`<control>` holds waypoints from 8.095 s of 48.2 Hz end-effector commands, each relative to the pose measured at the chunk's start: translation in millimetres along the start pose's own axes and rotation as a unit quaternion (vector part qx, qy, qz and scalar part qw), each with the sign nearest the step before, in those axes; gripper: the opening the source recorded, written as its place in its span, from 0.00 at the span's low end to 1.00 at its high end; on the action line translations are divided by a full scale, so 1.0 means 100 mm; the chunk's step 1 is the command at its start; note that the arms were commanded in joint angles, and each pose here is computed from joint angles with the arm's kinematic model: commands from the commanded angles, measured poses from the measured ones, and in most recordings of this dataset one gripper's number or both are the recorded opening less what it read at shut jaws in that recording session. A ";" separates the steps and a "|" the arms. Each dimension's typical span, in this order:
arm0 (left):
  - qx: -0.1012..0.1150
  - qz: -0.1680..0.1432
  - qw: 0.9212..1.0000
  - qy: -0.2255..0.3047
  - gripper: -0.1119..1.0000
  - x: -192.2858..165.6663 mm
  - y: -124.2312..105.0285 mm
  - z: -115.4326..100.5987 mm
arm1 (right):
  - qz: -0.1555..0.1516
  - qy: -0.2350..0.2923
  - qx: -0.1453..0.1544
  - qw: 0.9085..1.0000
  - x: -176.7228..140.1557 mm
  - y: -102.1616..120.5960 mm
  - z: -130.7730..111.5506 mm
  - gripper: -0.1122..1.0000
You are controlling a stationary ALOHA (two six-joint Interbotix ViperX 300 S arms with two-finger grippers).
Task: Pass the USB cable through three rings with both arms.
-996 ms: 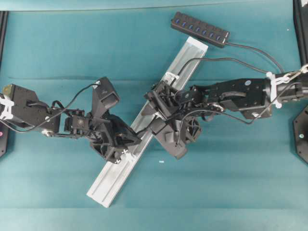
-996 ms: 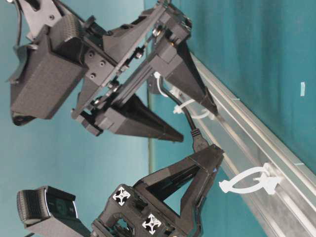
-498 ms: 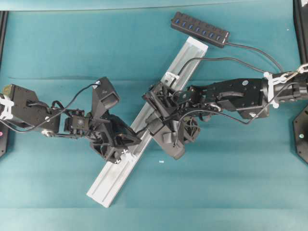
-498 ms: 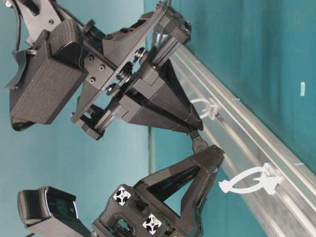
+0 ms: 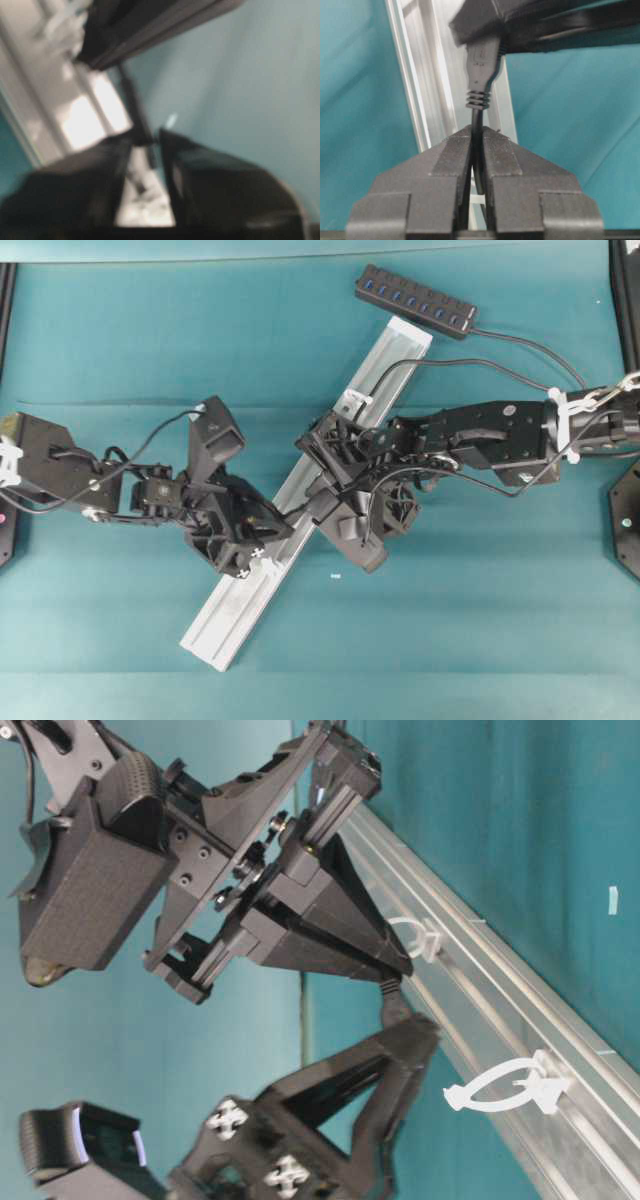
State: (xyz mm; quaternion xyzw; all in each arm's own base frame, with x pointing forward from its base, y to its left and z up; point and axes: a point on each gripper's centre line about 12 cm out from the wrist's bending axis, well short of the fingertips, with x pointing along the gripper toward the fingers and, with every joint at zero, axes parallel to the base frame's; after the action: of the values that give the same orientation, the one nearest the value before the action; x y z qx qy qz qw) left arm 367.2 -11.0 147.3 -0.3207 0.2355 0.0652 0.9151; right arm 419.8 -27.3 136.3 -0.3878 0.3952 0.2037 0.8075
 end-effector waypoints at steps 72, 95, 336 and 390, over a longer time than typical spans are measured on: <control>0.049 -0.039 0.989 0.133 0.93 -1.00 -0.61 -0.54 | 0.031 -0.001 -0.021 0.999 0.14 0.11 0.17 0.16; 0.049 -0.039 0.989 0.133 0.93 -0.99 -0.62 -0.54 | 0.035 -0.010 -0.030 0.999 0.20 0.16 0.32 0.16; -0.088 -0.049 0.989 0.106 0.19 -0.49 -0.40 -0.80 | 0.023 -0.027 0.087 0.996 0.04 -0.19 0.42 0.92; -0.032 -0.050 0.994 0.089 0.97 -0.84 -0.56 -0.41 | -0.013 -0.053 0.193 0.980 -0.32 -0.41 0.43 0.92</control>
State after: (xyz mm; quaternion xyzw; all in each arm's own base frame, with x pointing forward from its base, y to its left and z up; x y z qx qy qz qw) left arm 289.8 -82.4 163.5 -0.3734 0.3283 0.0117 0.8676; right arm 448.2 -9.5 173.5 -0.2443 0.3980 0.1636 0.8690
